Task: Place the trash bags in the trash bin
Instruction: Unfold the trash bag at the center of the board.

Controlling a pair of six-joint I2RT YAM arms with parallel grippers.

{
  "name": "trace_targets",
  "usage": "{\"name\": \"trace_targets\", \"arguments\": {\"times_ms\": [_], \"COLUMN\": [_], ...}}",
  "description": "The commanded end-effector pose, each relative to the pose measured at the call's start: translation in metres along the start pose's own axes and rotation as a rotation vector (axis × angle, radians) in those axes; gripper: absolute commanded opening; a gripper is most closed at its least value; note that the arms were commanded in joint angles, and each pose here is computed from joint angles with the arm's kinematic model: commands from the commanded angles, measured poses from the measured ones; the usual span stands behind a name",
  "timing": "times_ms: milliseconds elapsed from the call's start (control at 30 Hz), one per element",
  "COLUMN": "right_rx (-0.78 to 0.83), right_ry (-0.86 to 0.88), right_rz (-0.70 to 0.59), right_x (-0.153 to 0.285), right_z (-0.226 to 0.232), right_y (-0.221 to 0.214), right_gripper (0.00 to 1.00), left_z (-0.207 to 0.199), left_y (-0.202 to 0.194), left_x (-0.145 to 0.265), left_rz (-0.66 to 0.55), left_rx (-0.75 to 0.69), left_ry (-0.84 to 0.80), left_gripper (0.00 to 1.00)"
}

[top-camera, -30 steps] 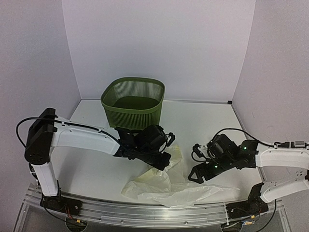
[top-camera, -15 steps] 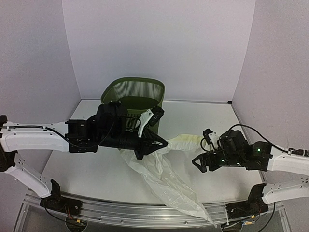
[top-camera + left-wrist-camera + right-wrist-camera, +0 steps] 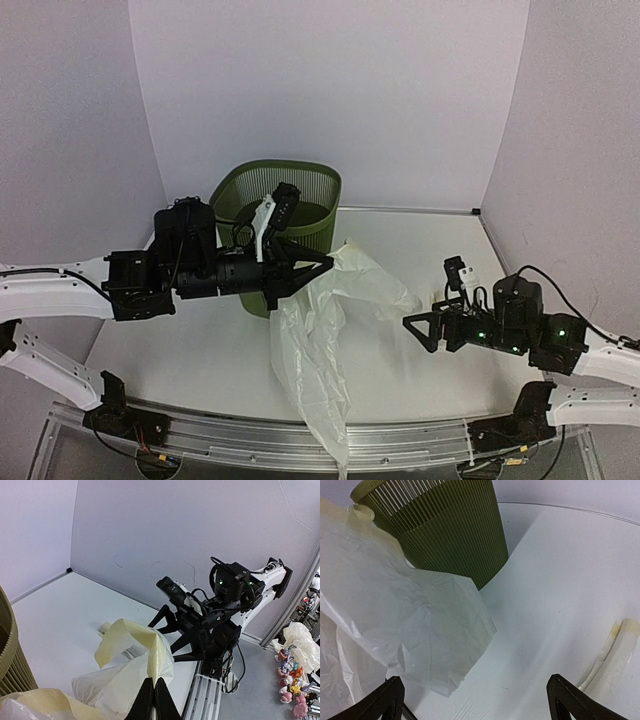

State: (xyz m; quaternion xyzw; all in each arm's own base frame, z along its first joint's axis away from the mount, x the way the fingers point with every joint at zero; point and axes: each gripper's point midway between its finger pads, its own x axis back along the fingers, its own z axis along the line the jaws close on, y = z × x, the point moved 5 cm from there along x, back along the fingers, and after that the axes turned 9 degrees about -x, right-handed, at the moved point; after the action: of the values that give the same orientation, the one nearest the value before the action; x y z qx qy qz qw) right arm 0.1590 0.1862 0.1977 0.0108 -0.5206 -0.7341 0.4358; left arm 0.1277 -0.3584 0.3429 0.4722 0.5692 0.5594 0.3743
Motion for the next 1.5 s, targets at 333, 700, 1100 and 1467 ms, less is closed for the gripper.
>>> {"name": "trace_targets", "arguments": {"times_ms": [333,700,1100,1467], "right_rx": [0.101,0.162,0.384,0.558], "right_ry": [0.249,0.113,0.252,0.625], "right_rz": [0.018,0.003,0.3,0.349], "right_x": [-0.028,-0.024,0.007,0.025], "right_z": [0.055,0.044,0.07,0.124], "right_y": [0.029,0.039,0.031,0.047], "right_gripper": [0.91,0.0,0.0,0.0], "left_z": [-0.012,0.025,0.058,0.01], "left_y": [0.024,0.014,-0.08,-0.04], "left_x": [0.019,0.054,0.105,0.087], "left_rz": [-0.073,-0.071,0.268,0.124], "left_rx": [0.029,0.163,0.333,0.159], "left_ry": [-0.068,0.25,0.608,0.141], "left_gripper": [0.0,0.0,0.0,1.0]}}
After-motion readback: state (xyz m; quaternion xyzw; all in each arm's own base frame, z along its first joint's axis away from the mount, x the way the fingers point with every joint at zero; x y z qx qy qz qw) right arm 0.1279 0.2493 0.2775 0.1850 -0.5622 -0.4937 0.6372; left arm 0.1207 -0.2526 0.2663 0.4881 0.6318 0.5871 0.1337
